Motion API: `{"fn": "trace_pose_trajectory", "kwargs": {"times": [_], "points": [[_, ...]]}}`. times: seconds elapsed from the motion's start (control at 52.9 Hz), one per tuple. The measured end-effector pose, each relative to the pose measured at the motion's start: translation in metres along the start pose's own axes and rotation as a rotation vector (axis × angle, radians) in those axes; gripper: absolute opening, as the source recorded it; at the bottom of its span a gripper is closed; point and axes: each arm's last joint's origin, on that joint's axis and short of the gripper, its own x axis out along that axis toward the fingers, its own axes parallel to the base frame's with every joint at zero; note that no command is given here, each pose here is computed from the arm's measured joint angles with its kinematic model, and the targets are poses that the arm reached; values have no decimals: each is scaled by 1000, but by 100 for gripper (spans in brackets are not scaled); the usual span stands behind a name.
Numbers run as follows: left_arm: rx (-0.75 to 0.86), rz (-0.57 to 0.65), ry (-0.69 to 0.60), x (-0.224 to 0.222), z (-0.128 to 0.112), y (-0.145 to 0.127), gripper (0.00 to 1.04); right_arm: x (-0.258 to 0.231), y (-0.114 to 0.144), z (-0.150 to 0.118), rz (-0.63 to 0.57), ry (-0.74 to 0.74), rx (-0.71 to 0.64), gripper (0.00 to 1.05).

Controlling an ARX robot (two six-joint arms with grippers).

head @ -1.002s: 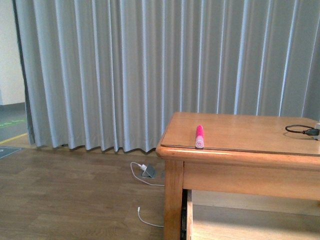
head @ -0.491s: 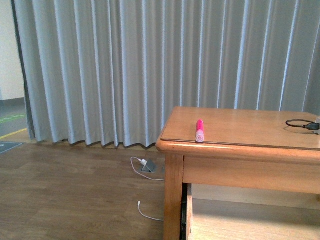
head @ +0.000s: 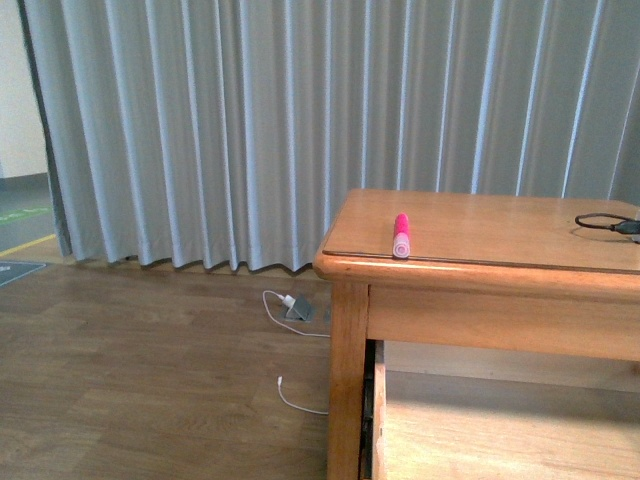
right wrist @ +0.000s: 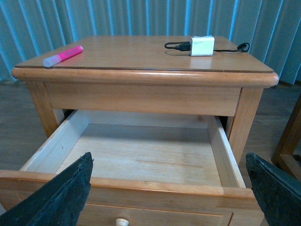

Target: Place pink marker in drawer with both arms

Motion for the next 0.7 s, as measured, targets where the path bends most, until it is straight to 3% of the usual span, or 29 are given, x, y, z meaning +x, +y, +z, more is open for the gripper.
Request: {"fn": "trace_pose_trajectory", "kwargs": {"times": [0.321, 0.699], "points": [[123, -175, 19, 100, 40, -57, 99, 0, 0, 0, 0, 0, 0, 96], [147, -236, 102, 200, 31, -113, 99, 0, 0, 0, 0, 0, 0, 96]]}}
